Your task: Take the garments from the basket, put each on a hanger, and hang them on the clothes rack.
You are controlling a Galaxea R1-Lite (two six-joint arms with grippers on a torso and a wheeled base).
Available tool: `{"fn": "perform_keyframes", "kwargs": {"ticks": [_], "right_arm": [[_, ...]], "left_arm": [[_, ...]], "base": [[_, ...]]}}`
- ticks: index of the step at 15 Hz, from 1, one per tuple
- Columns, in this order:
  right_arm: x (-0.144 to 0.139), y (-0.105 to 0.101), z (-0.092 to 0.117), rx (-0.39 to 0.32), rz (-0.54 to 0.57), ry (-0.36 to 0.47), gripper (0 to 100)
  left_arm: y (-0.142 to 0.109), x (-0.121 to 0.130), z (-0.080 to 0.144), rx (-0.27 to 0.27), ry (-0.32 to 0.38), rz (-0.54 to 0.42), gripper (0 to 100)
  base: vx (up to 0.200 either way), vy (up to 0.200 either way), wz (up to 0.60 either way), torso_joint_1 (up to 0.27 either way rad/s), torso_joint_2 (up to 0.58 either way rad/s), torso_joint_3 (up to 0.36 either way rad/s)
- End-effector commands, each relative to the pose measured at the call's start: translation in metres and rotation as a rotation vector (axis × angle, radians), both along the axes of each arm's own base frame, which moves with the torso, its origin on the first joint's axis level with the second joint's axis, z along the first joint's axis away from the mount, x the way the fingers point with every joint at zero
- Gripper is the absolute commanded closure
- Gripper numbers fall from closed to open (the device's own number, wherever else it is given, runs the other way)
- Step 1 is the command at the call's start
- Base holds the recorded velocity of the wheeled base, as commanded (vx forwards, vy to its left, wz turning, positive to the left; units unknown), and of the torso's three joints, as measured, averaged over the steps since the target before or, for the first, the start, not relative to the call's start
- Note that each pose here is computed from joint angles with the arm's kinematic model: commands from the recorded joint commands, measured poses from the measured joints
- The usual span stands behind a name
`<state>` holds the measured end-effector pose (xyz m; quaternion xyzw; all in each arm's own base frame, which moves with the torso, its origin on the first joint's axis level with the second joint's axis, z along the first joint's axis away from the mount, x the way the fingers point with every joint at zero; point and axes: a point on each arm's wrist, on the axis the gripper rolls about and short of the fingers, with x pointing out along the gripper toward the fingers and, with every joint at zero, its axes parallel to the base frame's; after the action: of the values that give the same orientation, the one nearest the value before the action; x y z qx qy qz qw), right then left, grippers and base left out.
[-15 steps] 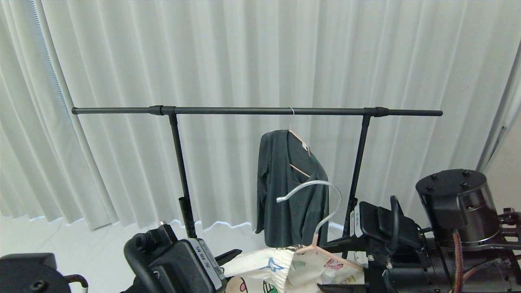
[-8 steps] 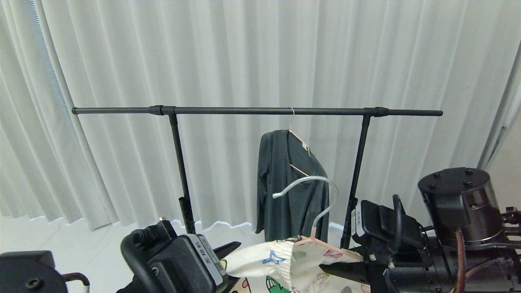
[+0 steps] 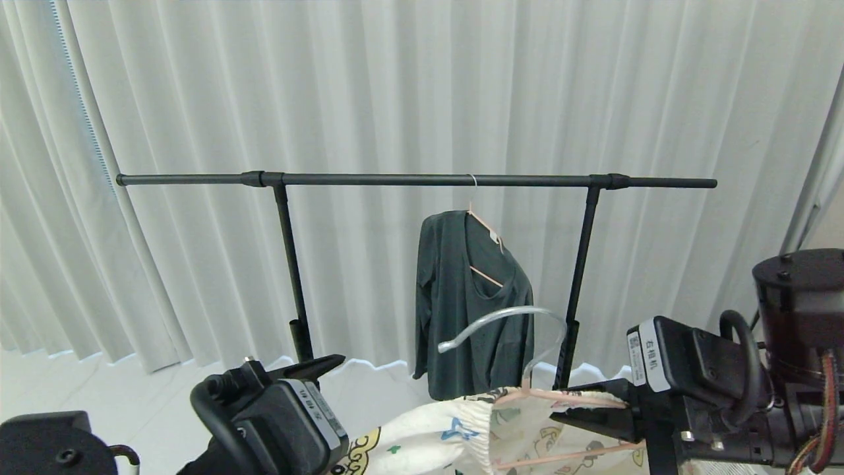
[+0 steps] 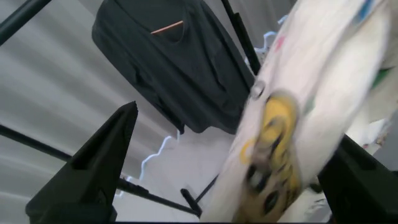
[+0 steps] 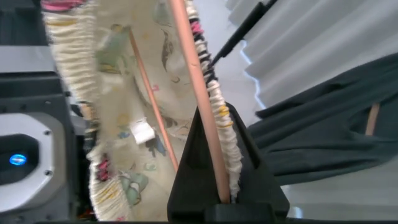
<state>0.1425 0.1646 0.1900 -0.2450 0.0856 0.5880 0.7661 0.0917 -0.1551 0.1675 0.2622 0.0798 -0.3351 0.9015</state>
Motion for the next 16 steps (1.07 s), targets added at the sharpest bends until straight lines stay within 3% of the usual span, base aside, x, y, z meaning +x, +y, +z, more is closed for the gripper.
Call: {"fn": "perform_keyframes", "kwargs": {"ticks": [1,5,7,9,13,16], "right_arm": [[0.004,-0.017,0.004,0.013,-0.045,-0.036,100],[0.010,-0.032,0.006,0.019,-0.092,-0.056,100],[0.010,-0.037,0.008,0.027,-0.109,-0.065,100],[0.007,-0.038,0.011,0.043,-0.090,-0.070,100],[0.003,-0.040,0.013,0.056,-0.063,-0.086,100],[-0.004,-0.038,0.017,0.069,-0.015,-0.104,100]], "left_arm": [[0.010,-0.003,-0.009,0.005,-0.005,0.026,0],[0.022,-0.008,-0.015,0.004,-0.020,0.065,0],[0.035,-0.014,-0.029,0.041,0.000,0.073,0],[0.049,-0.011,-0.040,0.060,0.028,0.146,0],[0.051,-0.008,-0.043,-0.057,0.120,0.210,0],[0.049,-0.009,-0.044,-0.100,0.177,0.162,0]], "base": [[0.000,0.000,0.00,0.000,0.00,0.000],[0.000,0.000,0.00,0.000,0.00,0.000],[0.000,0.000,0.00,0.000,0.00,0.000],[0.000,0.000,0.00,0.000,0.00,0.000],[0.000,0.000,0.00,0.000,0.00,0.000],[0.000,0.000,0.00,0.000,0.00,0.000]]}}
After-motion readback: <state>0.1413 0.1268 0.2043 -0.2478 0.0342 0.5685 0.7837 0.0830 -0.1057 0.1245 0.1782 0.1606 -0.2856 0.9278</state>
